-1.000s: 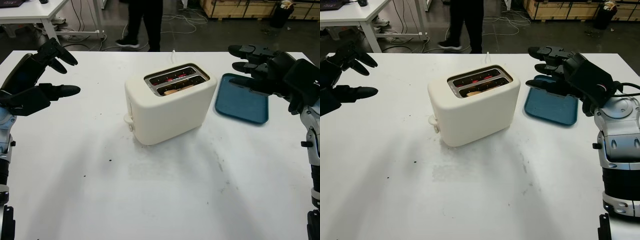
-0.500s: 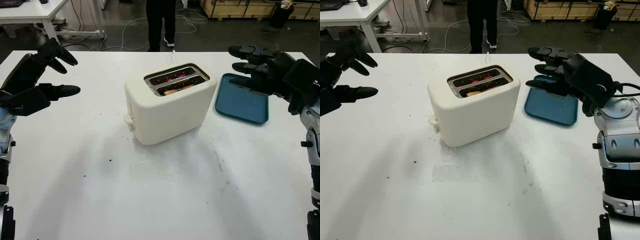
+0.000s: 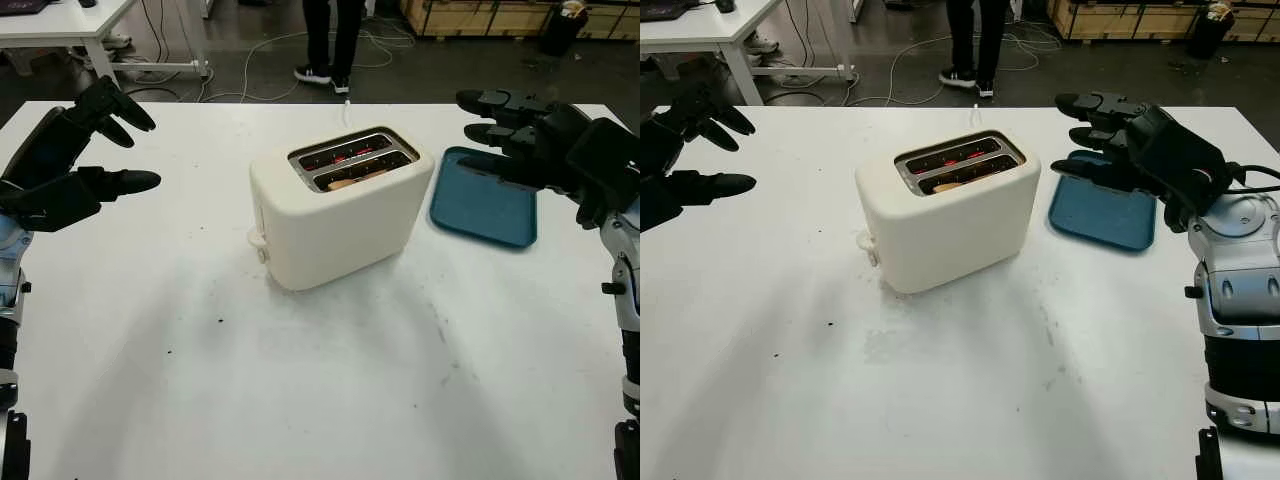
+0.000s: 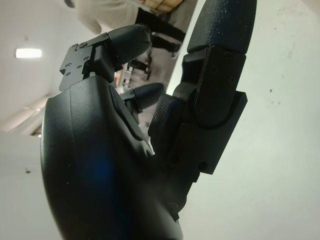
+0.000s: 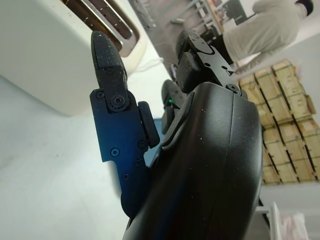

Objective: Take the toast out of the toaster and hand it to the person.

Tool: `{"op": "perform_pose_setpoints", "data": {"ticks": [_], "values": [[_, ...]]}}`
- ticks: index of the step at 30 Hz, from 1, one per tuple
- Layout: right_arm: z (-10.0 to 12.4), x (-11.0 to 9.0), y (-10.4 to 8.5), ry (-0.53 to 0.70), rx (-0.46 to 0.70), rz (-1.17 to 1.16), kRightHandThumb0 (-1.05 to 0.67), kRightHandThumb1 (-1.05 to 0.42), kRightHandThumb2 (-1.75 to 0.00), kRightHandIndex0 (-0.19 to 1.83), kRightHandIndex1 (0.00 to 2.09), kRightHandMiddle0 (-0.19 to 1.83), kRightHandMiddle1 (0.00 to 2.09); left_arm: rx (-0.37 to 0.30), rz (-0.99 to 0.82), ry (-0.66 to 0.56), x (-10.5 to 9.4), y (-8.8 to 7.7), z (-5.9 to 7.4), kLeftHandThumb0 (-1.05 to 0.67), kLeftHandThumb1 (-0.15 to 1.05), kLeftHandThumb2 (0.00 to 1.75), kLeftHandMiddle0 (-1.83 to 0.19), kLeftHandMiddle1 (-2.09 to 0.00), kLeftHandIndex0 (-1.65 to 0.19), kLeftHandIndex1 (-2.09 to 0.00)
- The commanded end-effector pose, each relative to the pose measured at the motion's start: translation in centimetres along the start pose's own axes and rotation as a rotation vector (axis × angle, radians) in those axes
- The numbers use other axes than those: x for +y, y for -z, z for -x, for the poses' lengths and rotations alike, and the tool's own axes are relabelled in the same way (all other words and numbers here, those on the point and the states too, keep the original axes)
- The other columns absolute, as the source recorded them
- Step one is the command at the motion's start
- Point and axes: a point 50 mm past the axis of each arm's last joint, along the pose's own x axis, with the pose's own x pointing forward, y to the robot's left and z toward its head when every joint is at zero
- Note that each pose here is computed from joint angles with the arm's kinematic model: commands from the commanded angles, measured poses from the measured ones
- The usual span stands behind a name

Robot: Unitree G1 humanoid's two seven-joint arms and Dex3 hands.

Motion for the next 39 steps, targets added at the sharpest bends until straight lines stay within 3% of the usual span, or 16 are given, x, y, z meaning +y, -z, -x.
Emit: {"op": "perform_pose_setpoints", "data": {"ticks": [1, 39], "values": [[-0.02, -0.14, -0.32, 0.007, -0.017, 0.004, -0.48, -0.92, -0.04, 0.17, 0.36, 0.34, 0.01, -0.009, 0.017, -0.017, 0.16, -0.14, 0.04, -1.05, 0.92, 0.21, 0.0, -1.68, 0.0, -1.58], [0.06, -0.04, -0.31, 0.021, -0.007, 0.001, -0.47, -0.92, -0.04, 0.17, 0.37, 0.35, 0.01, -0.017, 0.007, -0.025, 0.1, -0.17, 0.15, -1.05, 0.92, 0.23, 0.0, -1.7, 0.0, -1.57]]}}
